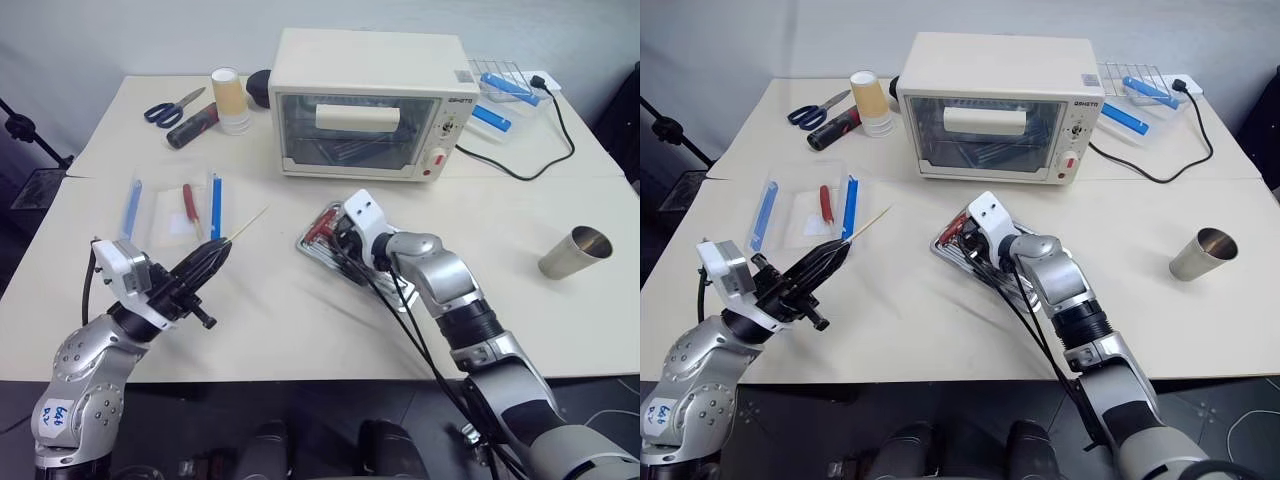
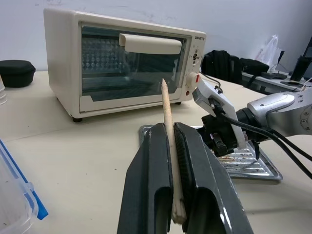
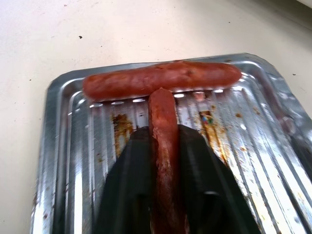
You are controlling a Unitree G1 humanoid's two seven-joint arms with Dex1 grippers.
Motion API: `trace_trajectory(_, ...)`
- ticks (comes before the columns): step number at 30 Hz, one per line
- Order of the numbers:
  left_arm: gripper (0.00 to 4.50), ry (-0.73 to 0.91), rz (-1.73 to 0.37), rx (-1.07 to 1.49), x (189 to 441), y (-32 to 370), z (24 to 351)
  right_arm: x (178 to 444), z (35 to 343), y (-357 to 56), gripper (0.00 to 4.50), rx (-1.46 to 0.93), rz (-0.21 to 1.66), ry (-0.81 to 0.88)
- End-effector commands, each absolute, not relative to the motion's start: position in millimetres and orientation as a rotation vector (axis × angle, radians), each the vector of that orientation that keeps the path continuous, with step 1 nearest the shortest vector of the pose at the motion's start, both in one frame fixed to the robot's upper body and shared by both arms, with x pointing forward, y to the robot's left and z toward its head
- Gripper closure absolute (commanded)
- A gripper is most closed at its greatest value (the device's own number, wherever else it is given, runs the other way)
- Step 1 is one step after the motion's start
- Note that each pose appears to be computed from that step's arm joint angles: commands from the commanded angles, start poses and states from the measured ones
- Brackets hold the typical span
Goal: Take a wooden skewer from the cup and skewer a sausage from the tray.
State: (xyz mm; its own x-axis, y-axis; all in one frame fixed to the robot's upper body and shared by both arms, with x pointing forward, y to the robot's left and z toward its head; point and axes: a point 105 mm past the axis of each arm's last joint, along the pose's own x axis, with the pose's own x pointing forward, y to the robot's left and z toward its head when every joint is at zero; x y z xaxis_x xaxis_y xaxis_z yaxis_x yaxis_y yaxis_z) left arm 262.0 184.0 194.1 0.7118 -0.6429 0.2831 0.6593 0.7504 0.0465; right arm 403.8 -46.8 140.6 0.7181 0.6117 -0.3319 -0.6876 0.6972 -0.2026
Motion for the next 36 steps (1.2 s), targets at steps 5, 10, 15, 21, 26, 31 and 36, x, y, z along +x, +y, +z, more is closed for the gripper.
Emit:
trace_trajectory(5, 4.50, -0.322, -0.746, -0.041, 257.5, 179.1, 200.9, 402.2, 160.7, -62.2, 4.01, -0.335, 0.734, 0.201)
trace_trajectory(10, 4.50, -0.278, -0.818, -0.003, 256.2, 175.7, 197.9, 373.5, 187.8, -64.9, 4.01, -0.364, 0.956, 0.100)
trace_trajectory(15, 4.50, -0.176, -0.990, 0.103, 249.9, 169.4, 185.5, 324.5, 198.5, -71.4, 4.01, -0.507, 1.279, 0.032)
trace_trajectory(21, 4.50, -0.081, -1.173, 0.165, 244.2, 169.5, 176.2, 296.6, 204.6, -78.1, 4.01, -0.571, 1.492, -0.022)
trace_trajectory(26, 4.50, -0.031, -1.309, 0.164, 235.3, 161.2, 173.5, 288.3, 206.7, -79.6, 4.01, -0.621, 1.565, -0.050)
trace_trajectory(31, 4.50, -0.053, -1.321, 0.155, 235.3, 155.8, 176.3, 283.3, 205.7, -77.4, 4.01, -0.624, 1.591, -0.056)
trace_trajectory(36, 4.50, -0.064, -1.316, 0.148, 235.8, 155.0, 177.8, 282.4, 200.7, -80.7, 4.01, -0.634, 1.598, -0.036)
